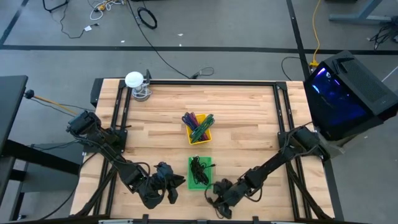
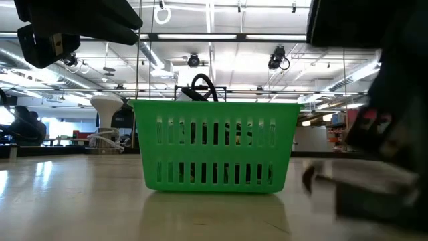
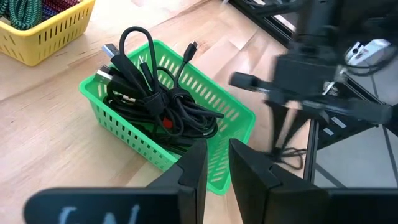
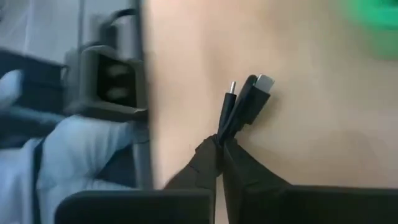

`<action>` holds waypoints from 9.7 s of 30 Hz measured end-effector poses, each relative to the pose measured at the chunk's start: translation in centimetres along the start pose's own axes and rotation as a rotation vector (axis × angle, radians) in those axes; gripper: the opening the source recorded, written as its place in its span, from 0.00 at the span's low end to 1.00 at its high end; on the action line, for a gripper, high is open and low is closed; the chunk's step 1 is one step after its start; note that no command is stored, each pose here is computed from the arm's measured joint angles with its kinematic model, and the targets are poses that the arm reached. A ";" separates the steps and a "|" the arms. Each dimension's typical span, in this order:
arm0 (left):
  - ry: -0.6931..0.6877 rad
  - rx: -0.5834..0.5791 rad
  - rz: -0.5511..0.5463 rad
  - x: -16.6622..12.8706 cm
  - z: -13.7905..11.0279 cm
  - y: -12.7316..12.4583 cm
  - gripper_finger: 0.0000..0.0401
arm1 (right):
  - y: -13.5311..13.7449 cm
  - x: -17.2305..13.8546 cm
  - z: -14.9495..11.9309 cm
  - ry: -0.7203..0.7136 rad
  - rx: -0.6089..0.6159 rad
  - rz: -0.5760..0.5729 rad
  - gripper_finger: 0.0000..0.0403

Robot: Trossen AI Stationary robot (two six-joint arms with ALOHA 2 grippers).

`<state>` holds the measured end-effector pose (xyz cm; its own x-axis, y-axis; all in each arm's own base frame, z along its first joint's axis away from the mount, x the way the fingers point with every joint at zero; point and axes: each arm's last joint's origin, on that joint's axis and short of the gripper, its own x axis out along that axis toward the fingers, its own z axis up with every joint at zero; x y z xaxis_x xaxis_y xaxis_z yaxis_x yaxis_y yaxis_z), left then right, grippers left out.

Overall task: Pick & Place USB Port
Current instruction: Put the black charger cable into the green bin, then return to Home Position

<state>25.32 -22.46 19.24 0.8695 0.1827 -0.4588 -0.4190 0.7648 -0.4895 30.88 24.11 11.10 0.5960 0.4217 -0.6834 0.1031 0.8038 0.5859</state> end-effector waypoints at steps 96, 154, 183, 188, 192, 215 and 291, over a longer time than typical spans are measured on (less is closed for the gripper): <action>0.008 0.011 0.007 0.4 -0.5 0.1 0.17 | 0.0 -6.7 7.9 -0.476 -0.353 -0.563 0.35; 0.007 0.085 0.008 0.4 -0.5 0.1 0.17 | -0.1 -9.8 10.1 -0.376 -0.404 -0.421 0.28; -0.327 0.516 0.380 -3.6 5.6 4.3 0.17 | -4.6 -22.6 -0.9 -0.888 -0.477 -0.170 0.21; -0.318 0.472 0.387 -4.2 5.4 7.5 0.17 | -7.1 -23.2 -2.4 -0.930 -0.485 -0.156 0.21; -0.328 0.417 0.360 -4.6 4.6 10.1 0.17 | -8.4 -23.6 -3.1 -0.951 -0.475 -0.161 0.21; -0.458 0.342 0.219 -6.5 3.3 18.7 0.17 | -13.1 -24.3 -4.5 -1.095 -0.484 -0.286 0.21; -1.045 -0.007 -0.668 -14.0 12.0 22.8 0.17 | -15.9 -30.0 -3.4 -1.398 -0.304 0.015 0.21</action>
<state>6.77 -0.21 23.39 0.7034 0.1656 0.6912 0.1875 0.8948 -0.4052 8.69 0.11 20.81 0.8947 -0.1782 0.4096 0.0249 0.9355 0.3525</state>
